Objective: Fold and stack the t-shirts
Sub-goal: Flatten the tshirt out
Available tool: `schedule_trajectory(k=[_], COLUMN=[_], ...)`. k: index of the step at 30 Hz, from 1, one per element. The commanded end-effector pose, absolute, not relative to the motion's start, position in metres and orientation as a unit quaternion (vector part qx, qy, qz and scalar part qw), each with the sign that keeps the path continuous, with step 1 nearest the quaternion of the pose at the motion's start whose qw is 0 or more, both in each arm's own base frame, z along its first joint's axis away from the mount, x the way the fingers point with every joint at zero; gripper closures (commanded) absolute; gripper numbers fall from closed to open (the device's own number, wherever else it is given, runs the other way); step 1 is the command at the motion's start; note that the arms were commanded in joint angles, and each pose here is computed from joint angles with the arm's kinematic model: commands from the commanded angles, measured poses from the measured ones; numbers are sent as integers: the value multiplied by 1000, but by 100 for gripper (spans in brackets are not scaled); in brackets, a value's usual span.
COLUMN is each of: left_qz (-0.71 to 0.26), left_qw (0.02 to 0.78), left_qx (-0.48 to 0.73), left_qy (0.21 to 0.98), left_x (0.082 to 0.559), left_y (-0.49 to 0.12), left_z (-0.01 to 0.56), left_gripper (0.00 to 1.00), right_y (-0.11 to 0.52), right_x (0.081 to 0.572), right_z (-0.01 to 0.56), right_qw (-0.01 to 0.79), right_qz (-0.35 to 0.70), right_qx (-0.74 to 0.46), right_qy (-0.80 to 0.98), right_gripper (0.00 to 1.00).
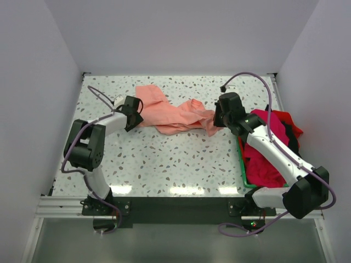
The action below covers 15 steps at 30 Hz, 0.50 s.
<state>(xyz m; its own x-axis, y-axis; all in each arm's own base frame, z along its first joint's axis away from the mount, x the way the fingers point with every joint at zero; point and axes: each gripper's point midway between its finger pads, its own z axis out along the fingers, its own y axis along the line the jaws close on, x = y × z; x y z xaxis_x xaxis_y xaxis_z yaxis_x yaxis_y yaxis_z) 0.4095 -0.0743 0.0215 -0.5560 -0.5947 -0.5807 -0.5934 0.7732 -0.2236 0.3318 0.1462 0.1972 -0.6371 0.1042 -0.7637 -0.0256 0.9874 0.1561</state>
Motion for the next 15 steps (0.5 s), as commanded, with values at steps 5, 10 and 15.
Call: schedule_trajectory(k=[5,10,15], left_qz=[21,8,0], left_qw=[324,323,344], left_qx=[-328,-317,-310], left_qy=[887,892,886], left_x=[416,421,424], left_y=[-80,-87,-85], left_z=[11,11,37], left_gripper=[55,80,100], right_y=[153,150,147], right_x=[339,340,339], right_z=[213,215,215], right_qw=[452,454,453], right_qz=[102,101,99], right_qx=[31,35,37], right_qy=[885,885,885], right_gripper=[100,100,100])
